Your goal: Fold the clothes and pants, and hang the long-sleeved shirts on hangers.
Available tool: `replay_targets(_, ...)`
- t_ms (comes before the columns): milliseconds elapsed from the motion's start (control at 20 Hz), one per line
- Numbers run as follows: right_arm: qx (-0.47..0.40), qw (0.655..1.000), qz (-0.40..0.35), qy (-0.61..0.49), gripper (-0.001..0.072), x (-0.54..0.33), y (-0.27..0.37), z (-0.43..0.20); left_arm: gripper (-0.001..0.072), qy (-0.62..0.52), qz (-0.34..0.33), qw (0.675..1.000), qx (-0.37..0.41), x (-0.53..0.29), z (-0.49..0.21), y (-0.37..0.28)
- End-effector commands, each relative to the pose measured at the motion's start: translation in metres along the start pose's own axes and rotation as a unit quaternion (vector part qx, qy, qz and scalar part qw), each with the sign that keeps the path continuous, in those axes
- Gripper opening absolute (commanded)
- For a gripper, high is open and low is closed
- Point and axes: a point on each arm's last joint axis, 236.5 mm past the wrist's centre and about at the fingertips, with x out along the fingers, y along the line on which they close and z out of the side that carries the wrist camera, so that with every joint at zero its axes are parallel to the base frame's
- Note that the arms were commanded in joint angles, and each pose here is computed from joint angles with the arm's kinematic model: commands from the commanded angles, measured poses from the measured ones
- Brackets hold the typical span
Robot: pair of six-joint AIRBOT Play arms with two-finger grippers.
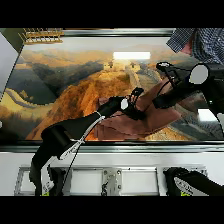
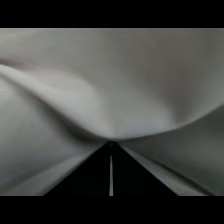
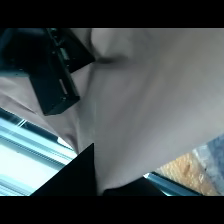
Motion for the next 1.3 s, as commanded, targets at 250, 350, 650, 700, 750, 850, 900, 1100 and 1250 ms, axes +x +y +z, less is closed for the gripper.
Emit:
replay_targets(250, -0.014, 1.0, 0.004, 0.001, 0.002, 0.0, 0.012, 0.001, 0.0005, -0.019, -0.003, 1.0, -0.02, -0.023, 0.023, 0.005)
replay_targets(350, -0.014, 1.0, 0.004, 0.001, 0.002, 0.0, 0.012, 0.001, 0.0005, -0.045, -0.002, 0.999, -0.028, -0.055, 0.043, 0.014)
replay_targets(650, -0.035, 0.999, 0.007, -0.012, 0.002, 0.003, 0.026, 0.01, 0.0005, -0.122, 0.017, 0.991, -0.06, -0.154, 0.089, 0.066)
replay_targets(700, -0.043, 0.999, 0.008, -0.016, 0.0019, 0.005, 0.032, 0.013, 0.0005, -0.129, 0.021, 0.989, -0.069, -0.169, 0.092, 0.077)
replay_targets(750, -0.051, 0.998, 0.01, -0.019, 0.002, 0.009, 0.039, 0.016, 0.0005, -0.135, 0.026, 0.988, -0.076, -0.182, 0.094, 0.087)
replay_targets(850, -0.063, 0.997, 0.019, -0.027, 0.002, 0.019, 0.057, 0.025, 0.0005, -0.146, 0.035, 0.985, -0.082, -0.211, 0.097, 0.107)
replay_targets(900, -0.073, 0.996, 0.029, -0.03, 0.002, 0.026, 0.071, 0.03, 0.0005, -0.154, 0.04, 0.983, -0.088, -0.227, 0.097, 0.117)
replay_targets(1100, -0.096, 0.987, 0.107, -0.075, 0.0021, 0.072, 0.158, 0.065, 0.0005, -0.201, 0.063, 0.97, -0.117, -0.298, 0.1, 0.156)
replay_targets(1250, -0.089, 0.967, 0.192, -0.144, 0.0163, 0.116, 0.25, 0.1, 0.0005, -0.233, 0.082, 0.96, -0.135, -0.354, 0.093, 0.177)
